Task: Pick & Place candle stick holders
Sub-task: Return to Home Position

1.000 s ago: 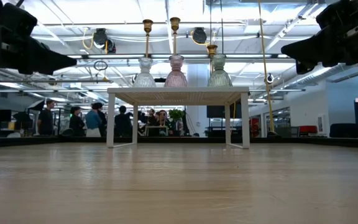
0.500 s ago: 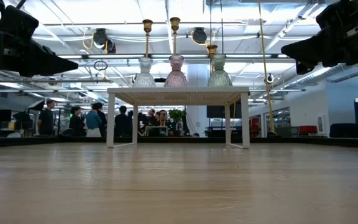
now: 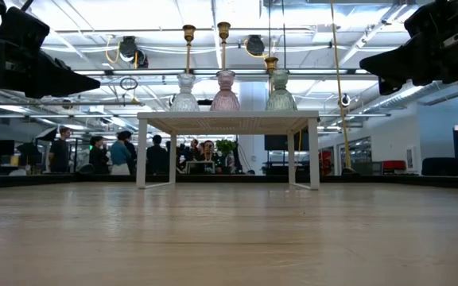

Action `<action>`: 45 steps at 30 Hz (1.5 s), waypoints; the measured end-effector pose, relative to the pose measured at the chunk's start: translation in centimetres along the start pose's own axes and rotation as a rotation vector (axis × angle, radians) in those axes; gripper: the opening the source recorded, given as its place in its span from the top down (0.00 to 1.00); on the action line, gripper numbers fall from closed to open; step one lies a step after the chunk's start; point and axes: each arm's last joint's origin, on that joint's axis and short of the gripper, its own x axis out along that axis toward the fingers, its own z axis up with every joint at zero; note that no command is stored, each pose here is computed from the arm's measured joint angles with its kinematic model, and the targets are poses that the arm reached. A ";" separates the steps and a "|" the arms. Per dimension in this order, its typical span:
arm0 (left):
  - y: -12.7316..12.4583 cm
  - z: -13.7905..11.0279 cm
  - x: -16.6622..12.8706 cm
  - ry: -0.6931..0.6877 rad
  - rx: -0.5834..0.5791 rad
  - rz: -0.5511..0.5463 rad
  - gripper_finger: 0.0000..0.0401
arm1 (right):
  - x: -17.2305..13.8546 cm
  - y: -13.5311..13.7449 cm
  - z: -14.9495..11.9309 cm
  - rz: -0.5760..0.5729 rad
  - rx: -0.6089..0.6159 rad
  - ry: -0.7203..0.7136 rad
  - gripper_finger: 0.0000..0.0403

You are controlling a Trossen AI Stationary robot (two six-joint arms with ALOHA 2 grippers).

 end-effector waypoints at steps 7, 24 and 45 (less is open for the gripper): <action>0.0 0.0 0.0 0.000 -0.001 0.000 0.90 | 0.0 0.0 0.0 0.000 0.000 0.000 1.00; 0.0 0.0 0.0 -0.005 -0.002 0.002 0.90 | -1.0 0.0 1.0 0.013 0.028 -0.215 1.00; 0.0 0.0 0.0 -0.005 -0.003 0.002 0.90 | -1.9 0.3 -1.1 0.122 0.055 -0.008 1.00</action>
